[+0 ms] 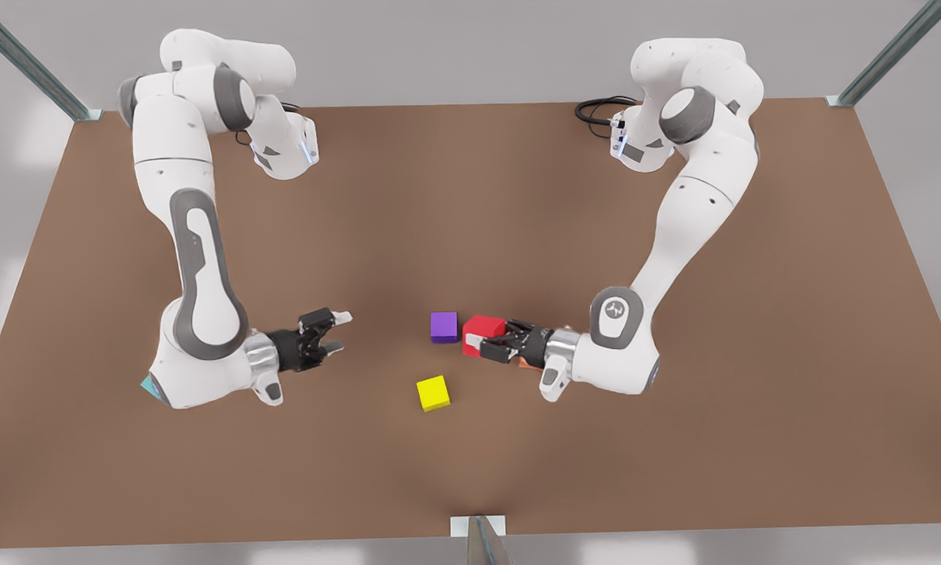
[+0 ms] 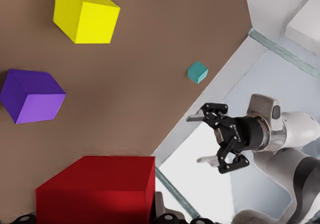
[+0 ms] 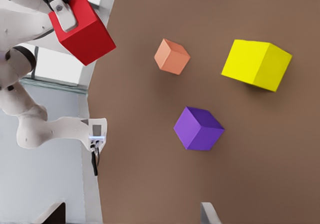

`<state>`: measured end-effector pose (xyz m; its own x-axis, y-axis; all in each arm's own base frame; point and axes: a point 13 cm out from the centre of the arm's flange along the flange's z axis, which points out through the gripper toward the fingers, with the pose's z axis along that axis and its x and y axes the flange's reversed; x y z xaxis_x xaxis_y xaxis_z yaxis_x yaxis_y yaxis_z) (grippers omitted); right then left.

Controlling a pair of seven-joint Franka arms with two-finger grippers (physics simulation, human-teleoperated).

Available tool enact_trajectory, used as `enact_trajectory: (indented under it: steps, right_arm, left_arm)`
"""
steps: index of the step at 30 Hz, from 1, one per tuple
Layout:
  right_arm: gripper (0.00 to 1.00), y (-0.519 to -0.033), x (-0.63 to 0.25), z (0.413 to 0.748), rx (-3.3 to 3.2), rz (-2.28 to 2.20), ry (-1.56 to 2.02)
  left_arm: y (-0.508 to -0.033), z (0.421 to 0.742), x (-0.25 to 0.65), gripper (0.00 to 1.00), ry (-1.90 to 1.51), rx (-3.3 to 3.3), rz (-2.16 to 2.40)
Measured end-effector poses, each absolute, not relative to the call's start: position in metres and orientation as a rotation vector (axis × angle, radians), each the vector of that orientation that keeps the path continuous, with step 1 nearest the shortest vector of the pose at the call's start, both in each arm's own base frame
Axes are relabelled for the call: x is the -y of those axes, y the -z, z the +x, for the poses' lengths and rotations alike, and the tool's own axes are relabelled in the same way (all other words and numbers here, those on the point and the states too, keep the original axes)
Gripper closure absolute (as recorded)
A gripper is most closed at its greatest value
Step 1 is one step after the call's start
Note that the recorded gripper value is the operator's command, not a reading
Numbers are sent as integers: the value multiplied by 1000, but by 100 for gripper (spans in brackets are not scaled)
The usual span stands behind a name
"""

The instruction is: Pick up red wooden cube and pass to hand red wooden cube and place in blue wooden cube

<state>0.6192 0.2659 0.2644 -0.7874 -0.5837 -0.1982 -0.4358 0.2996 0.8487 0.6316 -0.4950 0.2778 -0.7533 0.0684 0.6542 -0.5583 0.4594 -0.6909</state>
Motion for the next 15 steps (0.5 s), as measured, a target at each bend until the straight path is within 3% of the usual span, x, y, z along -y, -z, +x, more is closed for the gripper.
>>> enact_trajectory:
  steps: [4, 15]
  right_arm:
    - [0, -257, -300, 623, 2335, 1243, 1730]
    - [0, -242, -366, 623, 2429, 1781, 1983]
  left_arm:
    - [-271, 626, 500, 58, -1389, 2066, 319]
    - [-260, 643, 495, 59, -1590, 2198, 86]
